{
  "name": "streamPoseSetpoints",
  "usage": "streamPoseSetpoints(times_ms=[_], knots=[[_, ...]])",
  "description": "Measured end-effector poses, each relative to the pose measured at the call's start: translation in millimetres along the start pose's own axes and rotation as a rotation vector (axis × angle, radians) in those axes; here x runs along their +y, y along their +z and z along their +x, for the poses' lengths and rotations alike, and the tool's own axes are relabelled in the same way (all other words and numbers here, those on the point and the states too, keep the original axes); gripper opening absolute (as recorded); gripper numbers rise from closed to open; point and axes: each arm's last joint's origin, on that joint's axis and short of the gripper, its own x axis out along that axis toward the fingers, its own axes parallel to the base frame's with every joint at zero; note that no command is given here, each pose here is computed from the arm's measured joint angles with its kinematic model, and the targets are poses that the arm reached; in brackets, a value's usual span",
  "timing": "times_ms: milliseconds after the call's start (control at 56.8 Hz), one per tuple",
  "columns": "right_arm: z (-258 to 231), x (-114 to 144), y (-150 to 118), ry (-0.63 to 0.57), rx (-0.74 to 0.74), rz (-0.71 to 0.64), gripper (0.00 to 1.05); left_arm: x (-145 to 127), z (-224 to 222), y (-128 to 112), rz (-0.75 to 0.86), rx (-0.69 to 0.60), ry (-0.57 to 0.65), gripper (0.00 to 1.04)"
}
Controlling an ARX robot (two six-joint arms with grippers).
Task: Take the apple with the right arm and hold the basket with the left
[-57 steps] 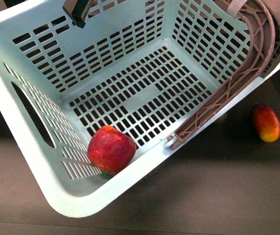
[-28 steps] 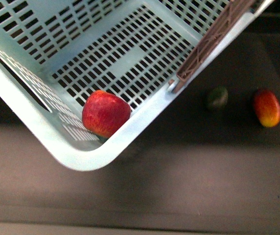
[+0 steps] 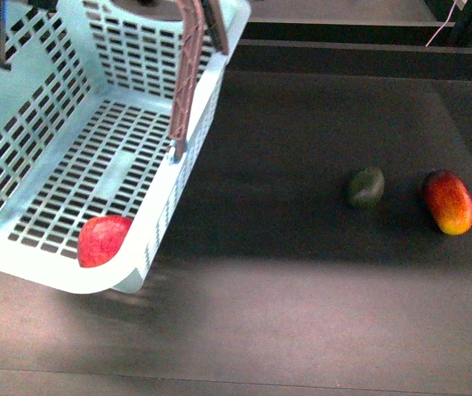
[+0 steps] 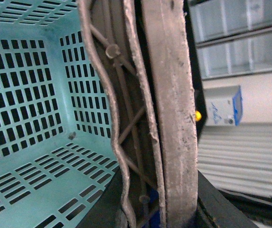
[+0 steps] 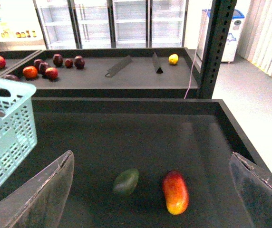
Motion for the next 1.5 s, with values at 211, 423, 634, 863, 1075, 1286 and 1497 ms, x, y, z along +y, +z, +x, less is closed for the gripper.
streamPoseSetpoints(times_ms=[211, 423, 634, 863, 1075, 1286, 1497], knots=[[0, 0, 0, 0.000, 0.000, 0.000, 0.96, 24, 20, 23, -0.095, -0.065, 0.098, 0.18], [0, 0, 0, 0.000, 0.000, 0.000, 0.96, 48, 34, 30, -0.122, -0.070, 0.194, 0.18], [0, 0, 0, 0.000, 0.000, 0.000, 0.96, 63, 38, 29, -0.110, -0.042, 0.262, 0.18], [0, 0, 0, 0.000, 0.000, 0.000, 0.96, 71, 36, 28, -0.090, -0.013, 0.287, 0.50], [0, 0, 0, 0.000, 0.000, 0.000, 0.96, 60, 7, 36, -0.100, -0.010, 0.256, 0.87], [0, 0, 0, 0.000, 0.000, 0.000, 0.96, 60, -56, 49, -0.106, -0.033, 0.210, 0.98], [0, 0, 0, 0.001, 0.000, 0.000, 0.96, 93, -81, 49, 0.183, -0.020, -0.042, 0.83]])
